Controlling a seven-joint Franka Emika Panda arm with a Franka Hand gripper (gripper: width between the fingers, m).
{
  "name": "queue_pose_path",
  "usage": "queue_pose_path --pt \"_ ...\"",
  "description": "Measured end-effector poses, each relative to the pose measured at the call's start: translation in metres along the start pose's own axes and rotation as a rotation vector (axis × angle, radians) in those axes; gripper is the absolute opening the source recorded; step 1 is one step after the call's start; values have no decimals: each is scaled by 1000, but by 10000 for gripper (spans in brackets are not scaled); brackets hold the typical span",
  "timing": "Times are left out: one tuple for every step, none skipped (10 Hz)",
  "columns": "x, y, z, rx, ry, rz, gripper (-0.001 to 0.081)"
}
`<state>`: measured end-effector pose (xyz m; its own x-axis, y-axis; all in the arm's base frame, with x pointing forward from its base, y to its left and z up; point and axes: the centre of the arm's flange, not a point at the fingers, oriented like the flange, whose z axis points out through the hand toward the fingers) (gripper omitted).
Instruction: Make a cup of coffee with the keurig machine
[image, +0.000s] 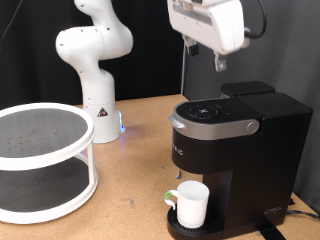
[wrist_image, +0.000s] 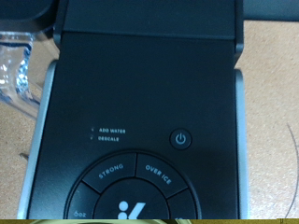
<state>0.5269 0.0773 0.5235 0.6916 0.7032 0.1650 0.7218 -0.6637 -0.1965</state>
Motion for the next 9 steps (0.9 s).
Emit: queue_pose_path --pt "1 4 7 -2 -11 4 805" --pt "2 8 14 -8 -19 6 805" --pt "3 12 20 -21 -20 6 805" --pt "4 15 25 -36 -17 5 805" --pt "4 17 30 -50 -12 -2 805" --pt "3 19 35 -62 -9 -9 692" --pt "2 19 40 -70 -11 -15 557" --pt "1 19 45 -77 -12 -23 557" --pt "0 20 51 -85 -12 -32 370"
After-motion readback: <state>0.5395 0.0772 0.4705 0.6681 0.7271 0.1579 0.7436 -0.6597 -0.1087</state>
